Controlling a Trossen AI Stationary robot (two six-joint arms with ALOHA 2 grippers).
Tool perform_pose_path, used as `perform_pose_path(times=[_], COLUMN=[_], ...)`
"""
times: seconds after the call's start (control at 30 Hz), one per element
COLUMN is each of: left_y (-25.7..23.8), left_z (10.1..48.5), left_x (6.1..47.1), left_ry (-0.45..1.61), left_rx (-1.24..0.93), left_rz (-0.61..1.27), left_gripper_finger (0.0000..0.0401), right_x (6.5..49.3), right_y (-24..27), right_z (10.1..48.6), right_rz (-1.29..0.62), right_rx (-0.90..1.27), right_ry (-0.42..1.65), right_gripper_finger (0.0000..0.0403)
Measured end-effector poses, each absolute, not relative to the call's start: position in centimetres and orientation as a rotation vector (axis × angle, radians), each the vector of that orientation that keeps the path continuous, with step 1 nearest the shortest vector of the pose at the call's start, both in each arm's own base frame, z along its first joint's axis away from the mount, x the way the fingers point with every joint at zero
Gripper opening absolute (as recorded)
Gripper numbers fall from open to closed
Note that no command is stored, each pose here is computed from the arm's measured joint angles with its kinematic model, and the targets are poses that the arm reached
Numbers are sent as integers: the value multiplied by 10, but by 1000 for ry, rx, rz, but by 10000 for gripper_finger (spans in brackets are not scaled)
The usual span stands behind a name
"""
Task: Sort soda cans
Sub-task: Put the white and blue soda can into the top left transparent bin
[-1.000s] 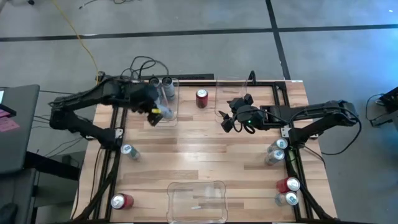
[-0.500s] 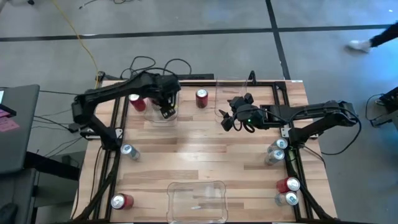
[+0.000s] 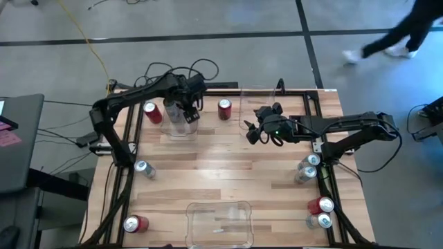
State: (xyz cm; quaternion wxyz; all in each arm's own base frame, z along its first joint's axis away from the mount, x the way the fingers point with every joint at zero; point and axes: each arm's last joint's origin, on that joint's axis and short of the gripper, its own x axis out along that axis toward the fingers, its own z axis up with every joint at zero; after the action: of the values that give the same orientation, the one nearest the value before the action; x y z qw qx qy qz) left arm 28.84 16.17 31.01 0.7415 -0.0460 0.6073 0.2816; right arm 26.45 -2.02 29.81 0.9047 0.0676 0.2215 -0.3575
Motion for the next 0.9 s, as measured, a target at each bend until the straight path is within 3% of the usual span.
perform_pose_path(times=[0.9], left_y=[165], left_z=[298], left_x=[287], left_ry=[1348], left_rx=[-105], left_rz=[563], left_gripper_finger=[260], right_x=[264], right_y=[-20], right_z=[298], right_rz=[-735], right_rx=[141], right_ry=[460], right_gripper_finger=[305])
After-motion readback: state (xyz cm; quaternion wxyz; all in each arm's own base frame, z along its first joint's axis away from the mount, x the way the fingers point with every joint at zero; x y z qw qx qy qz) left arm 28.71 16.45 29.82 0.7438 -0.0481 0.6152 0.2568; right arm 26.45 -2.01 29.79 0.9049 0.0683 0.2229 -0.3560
